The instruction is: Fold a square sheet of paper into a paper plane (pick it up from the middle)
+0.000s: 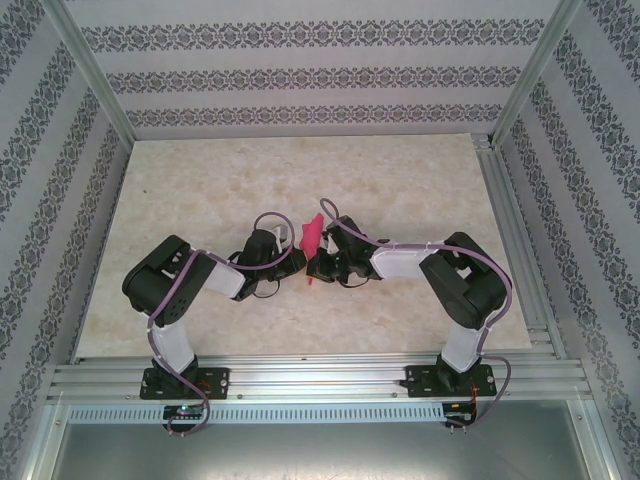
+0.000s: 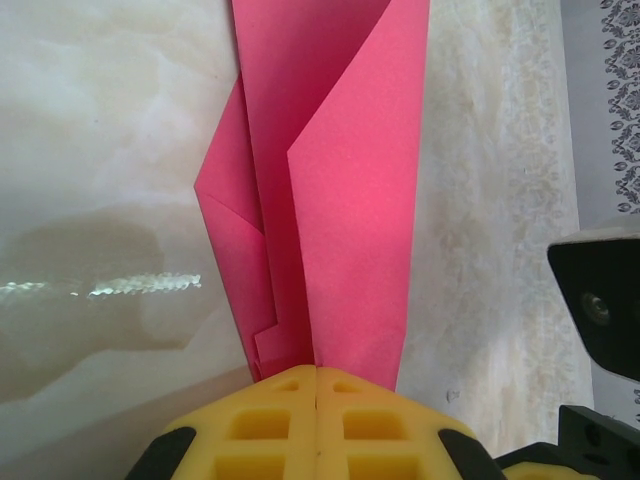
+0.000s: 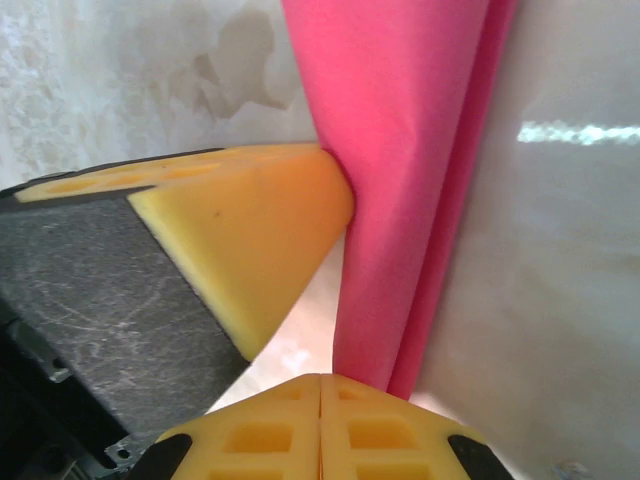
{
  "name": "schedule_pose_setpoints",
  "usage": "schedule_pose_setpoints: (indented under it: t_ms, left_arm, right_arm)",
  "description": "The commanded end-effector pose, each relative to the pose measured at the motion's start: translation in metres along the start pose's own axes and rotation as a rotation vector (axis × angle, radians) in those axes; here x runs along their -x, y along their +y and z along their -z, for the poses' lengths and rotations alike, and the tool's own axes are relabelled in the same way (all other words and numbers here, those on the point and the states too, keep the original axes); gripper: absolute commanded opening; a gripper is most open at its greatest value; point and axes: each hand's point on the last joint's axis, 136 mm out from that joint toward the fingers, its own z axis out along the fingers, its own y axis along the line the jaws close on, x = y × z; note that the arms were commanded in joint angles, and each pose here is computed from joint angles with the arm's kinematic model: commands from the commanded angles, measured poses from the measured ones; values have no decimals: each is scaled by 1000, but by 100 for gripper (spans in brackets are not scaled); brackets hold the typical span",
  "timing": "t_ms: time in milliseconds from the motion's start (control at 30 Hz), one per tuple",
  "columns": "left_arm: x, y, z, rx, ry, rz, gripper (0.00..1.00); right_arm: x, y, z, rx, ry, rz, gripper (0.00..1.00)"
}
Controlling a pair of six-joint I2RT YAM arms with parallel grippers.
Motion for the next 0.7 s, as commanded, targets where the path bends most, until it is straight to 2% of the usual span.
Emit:
schedule_pose_setpoints:
  t_ms: [0,467,567,633,667]
  left_arm:
    - [-5,-6,-4,-23,11,-4,0]
    - [-2,-8,-2,-2,12,-26,3]
    - [1,-10,0,9,8,-28,6]
    - [5,-11,2,15,-4,-20,18]
    - [6,-12,3,13,-7,-20,18]
  right_arm:
    - [1,-9,-2,-57,-2,15,7]
    - [-5,-33,-7,-118,28,-2,6]
    - [-8,-35,-9,-112,41,-6,6]
    - [-9,-36,-11,-107,46,-10,6]
    - [-9,-36,-11,-105,50,-12,6]
